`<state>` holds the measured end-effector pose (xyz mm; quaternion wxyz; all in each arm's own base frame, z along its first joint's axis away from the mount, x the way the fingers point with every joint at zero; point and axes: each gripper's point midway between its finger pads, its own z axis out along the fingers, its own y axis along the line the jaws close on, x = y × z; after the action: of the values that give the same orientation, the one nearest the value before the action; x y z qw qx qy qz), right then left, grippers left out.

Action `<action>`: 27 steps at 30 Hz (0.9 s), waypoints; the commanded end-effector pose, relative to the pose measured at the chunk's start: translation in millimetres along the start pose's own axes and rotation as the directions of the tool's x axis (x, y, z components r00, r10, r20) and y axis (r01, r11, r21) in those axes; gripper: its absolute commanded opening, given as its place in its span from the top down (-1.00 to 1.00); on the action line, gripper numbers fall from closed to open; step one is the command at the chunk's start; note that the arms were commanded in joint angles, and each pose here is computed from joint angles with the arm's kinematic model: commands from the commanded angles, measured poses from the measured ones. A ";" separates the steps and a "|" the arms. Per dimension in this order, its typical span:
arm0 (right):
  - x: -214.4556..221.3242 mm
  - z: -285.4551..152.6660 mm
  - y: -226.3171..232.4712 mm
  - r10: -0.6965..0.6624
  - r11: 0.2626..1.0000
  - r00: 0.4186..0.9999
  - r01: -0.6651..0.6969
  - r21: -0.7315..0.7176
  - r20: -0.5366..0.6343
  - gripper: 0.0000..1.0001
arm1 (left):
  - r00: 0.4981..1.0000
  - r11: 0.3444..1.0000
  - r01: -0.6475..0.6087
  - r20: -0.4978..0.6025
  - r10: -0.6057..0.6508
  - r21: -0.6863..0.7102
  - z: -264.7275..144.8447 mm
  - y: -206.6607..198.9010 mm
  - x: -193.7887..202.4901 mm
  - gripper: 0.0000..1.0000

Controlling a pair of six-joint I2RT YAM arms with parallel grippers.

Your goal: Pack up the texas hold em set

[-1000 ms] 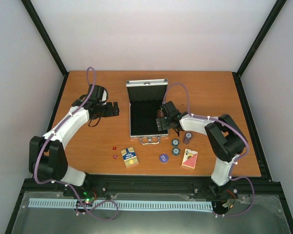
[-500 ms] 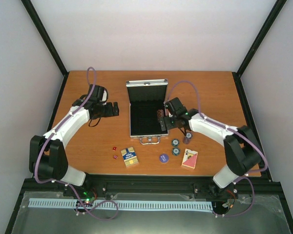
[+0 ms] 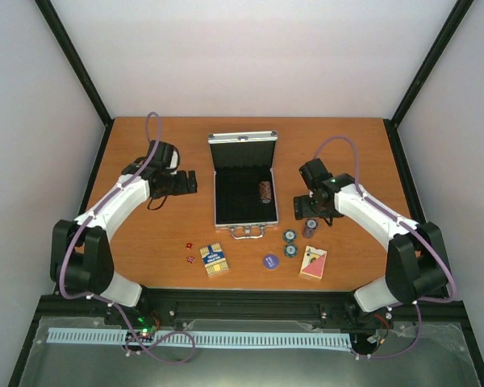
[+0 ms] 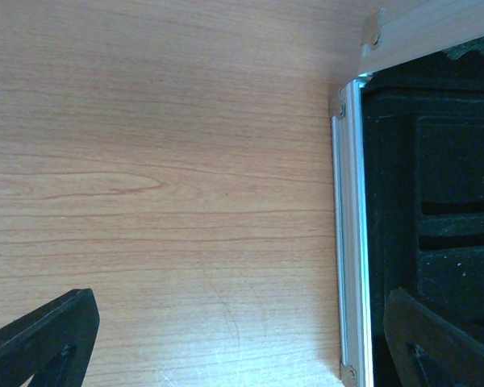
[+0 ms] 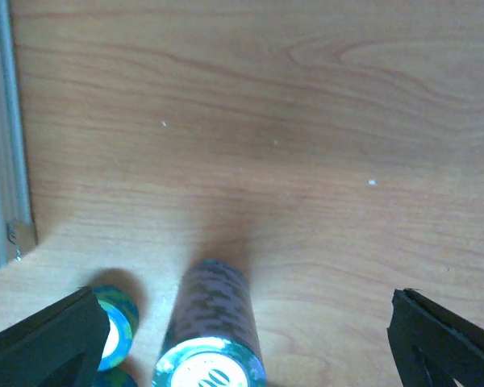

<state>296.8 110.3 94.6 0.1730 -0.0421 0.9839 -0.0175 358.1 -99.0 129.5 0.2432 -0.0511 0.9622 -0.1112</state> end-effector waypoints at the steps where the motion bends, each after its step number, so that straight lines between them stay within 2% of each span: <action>1: 23.7 -2.0 -6.0 0.012 1.000 0.994 -0.014 -0.025 -0.106 -0.91 | 1.000 1.000 -0.026 -0.005 0.026 0.006 4.0 -3.8 -3.8 -0.99; 9: 40.0 11.5 1.4 0.004 0.998 0.982 -0.016 -0.061 -0.189 -0.87 | 1.000 1.000 -0.018 -0.016 0.018 0.024 10.7 -9.6 -10.3 -1.00; 17: 51.8 19.0 1.2 0.018 0.997 0.976 -0.033 -0.068 -0.217 -0.85 | 0.999 0.993 0.022 -0.047 -0.017 0.113 23.5 -28.1 -10.9 -0.97; 27: 49.1 22.9 5.6 0.027 0.993 0.977 -0.051 -0.105 -0.212 -0.61 | 0.997 0.983 0.003 -0.080 0.012 0.186 38.2 -65.9 -9.4 -0.89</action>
<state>255.5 109.2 57.8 0.0666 -0.0350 0.9969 0.0234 372.2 -146.3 99.5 0.1884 -0.0281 0.9671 -0.1685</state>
